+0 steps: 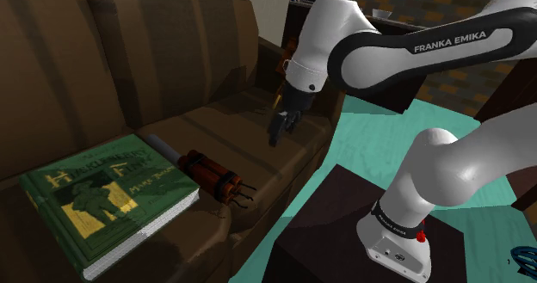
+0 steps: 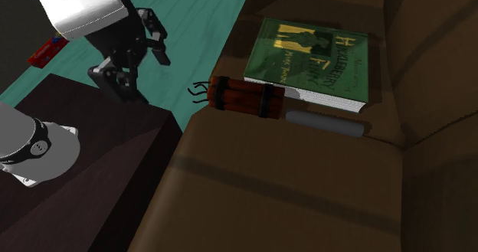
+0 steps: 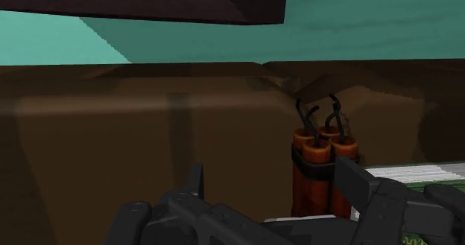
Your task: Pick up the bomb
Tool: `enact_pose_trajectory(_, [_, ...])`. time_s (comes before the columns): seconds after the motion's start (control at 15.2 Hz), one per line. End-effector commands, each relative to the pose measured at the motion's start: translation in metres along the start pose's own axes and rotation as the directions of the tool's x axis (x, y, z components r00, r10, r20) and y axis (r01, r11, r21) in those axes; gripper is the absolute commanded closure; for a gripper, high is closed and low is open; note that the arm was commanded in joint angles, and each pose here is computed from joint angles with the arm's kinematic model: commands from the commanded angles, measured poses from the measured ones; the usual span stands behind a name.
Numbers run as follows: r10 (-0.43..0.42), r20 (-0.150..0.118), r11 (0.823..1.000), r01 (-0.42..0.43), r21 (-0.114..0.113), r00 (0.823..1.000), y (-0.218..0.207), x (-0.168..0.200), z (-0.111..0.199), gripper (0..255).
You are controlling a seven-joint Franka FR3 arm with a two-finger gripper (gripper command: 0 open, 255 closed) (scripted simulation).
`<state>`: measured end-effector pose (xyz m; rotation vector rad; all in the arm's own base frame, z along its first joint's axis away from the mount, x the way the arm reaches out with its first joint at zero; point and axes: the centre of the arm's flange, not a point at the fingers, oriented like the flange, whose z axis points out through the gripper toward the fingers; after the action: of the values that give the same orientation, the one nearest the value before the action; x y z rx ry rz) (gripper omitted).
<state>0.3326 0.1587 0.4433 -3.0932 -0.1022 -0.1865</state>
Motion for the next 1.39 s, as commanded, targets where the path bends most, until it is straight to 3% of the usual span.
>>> enact_pose_trajectory(0.0, [0.013,-0.006,1.0,-0.013,0.011,1.0,-0.017,0.006,0.02,0])
enact_pose_trajectory(0.66, [0.072,-0.026,0.996,-0.071,0.06,0.997,-0.102,0.028,0.111,0])
enact_pose_trajectory(1.32, [0.073,-0.026,0.996,-0.072,0.06,0.997,-0.102,0.023,0.152,0])
